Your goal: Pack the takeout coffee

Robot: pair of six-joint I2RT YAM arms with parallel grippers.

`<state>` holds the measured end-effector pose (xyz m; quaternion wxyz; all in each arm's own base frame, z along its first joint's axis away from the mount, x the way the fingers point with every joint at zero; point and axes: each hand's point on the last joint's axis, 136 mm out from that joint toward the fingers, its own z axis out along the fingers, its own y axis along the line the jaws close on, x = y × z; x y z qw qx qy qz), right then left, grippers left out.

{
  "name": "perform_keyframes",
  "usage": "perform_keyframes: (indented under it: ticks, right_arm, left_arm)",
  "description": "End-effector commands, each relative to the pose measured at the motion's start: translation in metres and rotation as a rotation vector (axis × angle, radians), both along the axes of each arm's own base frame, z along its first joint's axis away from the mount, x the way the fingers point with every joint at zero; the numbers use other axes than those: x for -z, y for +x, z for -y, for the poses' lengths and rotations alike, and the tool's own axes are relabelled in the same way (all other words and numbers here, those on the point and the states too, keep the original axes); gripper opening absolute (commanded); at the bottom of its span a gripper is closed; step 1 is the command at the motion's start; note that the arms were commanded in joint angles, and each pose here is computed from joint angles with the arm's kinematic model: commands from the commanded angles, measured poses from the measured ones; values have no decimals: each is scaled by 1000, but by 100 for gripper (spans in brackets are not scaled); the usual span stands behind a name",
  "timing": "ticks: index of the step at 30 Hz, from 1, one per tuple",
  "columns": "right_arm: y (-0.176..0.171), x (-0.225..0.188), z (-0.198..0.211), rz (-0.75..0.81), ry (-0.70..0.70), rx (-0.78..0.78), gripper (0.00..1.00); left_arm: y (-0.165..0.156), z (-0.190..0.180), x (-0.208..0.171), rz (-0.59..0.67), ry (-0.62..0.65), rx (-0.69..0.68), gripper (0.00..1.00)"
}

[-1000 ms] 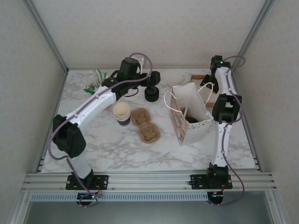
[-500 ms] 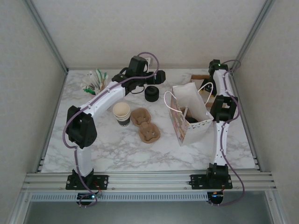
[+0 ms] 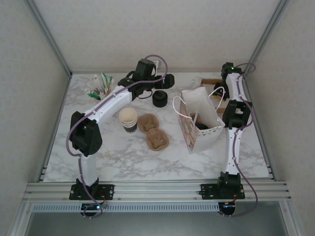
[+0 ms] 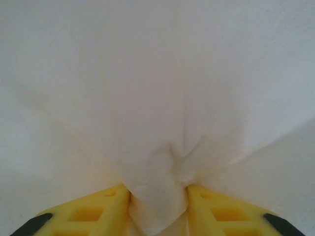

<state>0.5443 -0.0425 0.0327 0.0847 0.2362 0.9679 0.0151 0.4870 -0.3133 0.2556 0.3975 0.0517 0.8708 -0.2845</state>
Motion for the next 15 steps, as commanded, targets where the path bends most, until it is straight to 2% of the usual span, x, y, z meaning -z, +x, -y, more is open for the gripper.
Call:
perform_keyframes:
  ticks: [1, 9, 15]
  right_arm:
    - [5, -34, 0, 75, 12, 2, 30]
    - [7, -48, 2, 105, 10, 2, 21]
    - [7, -57, 2, 122, 4, 2, 20]
  left_arm:
    - [0, 4, -11, 7, -25, 11, 100]
    - [-1, 4, -11, 6, -24, 13, 100]
    - [-1, 4, -11, 4, -23, 13, 100]
